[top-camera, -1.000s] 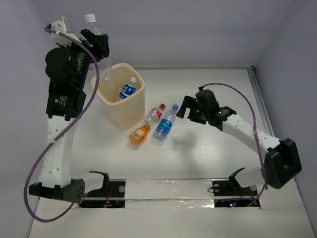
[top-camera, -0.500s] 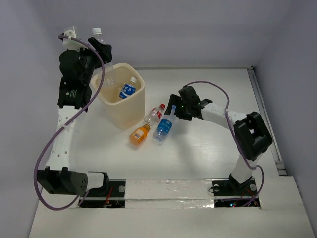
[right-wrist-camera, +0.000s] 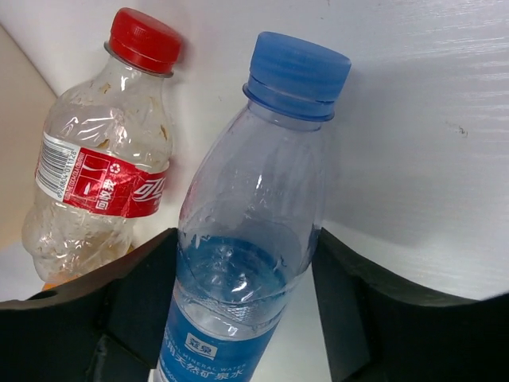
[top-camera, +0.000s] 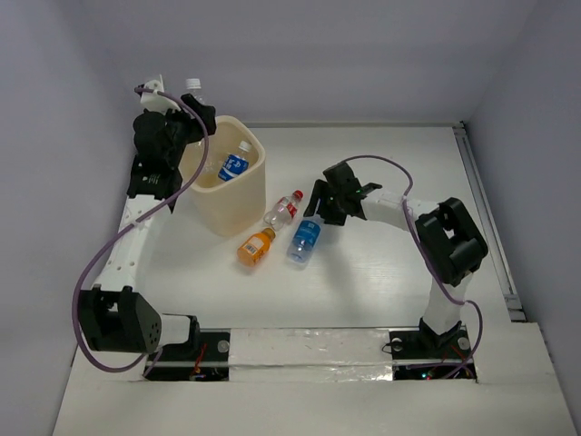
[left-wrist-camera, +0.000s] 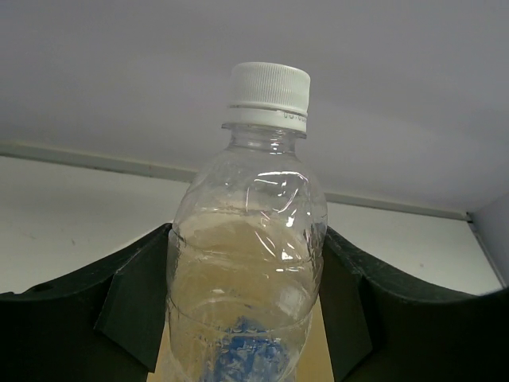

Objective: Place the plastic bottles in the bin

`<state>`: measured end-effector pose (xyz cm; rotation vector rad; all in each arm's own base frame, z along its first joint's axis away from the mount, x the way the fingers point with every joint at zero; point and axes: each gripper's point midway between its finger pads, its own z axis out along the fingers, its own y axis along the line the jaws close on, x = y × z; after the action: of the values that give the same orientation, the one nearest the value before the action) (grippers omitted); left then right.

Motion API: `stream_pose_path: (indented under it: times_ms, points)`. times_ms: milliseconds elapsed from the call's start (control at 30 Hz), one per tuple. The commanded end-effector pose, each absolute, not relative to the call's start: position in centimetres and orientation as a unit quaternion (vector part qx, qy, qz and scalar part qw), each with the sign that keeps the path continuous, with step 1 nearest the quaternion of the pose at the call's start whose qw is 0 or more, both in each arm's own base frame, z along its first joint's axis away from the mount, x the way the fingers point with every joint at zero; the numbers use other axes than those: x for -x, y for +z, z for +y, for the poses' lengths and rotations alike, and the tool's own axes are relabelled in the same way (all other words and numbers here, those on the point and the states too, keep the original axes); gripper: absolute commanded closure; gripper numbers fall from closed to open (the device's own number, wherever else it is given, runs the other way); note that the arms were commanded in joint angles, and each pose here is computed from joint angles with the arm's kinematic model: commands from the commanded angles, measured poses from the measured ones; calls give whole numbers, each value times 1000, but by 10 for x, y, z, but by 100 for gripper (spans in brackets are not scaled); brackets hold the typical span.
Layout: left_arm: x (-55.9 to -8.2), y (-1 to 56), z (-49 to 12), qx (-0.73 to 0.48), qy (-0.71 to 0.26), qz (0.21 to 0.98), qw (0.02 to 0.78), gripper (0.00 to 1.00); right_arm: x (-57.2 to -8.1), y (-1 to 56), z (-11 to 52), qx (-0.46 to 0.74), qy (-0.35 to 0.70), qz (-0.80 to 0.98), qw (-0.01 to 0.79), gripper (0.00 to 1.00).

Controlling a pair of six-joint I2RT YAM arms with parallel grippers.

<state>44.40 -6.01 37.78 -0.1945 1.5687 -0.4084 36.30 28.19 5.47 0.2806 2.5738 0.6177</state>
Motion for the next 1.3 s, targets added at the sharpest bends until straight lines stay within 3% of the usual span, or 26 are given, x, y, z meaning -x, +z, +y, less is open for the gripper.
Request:
stream_pose_path:
  times_ms: [0, 133, 200, 333, 467, 600, 833, 933, 967, 1067, 1100, 1133, 1267]
  points:
    - [-443, 392, -56, 70, -176, 670, 718, 44, -370, 65, 290, -109, 238, 932, 251, 34]
    - [-438, 379, -55, 70, -171, 679, 711, 28, -361, 80, 276, -112, 235, 926, 274, 42]
    - [-433, 382, -54, 70, -170, 677, 713, 19, -361, 118, 266, -114, 243, 908, 320, 43]
    - [-422, 400, -55, 71, -177, 671, 716, 10, -355, 204, 250, -110, 277, 866, 402, 46]
    - [-401, 427, -60, 82, -211, 655, 721, 11, -350, 310, 254, -101, 344, 804, 475, 48]
    - [-375, 444, -75, 92, -278, 638, 712, 19, -348, 421, 272, -82, 403, 725, 552, 48]
    - [-330, 458, -80, 134, -349, 610, 698, 41, -366, 509, 345, -49, 421, 655, 626, 49]
    - [-317, 463, -81, 139, -353, 612, 694, 43, -386, 494, 390, -34, 400, 662, 633, 49]
    - [-312, 473, -79, 139, -351, 605, 701, 43, -387, 514, 395, -38, 405, 645, 648, 49]
    - [-305, 484, -76, 144, -348, 599, 707, 44, -414, 464, 436, -17, 343, 678, 650, 49]
    - [-305, 487, -76, 143, -348, 599, 707, 44, -410, 483, 442, -20, 351, 663, 661, 49]
    - [-304, 490, -75, 143, -347, 598, 708, 44, -418, 443, 468, 6, 318, 685, 655, 49]
    - [-302, 497, -75, 140, -342, 597, 712, 44, -412, 376, 498, 80, 215, 718, 657, 48]
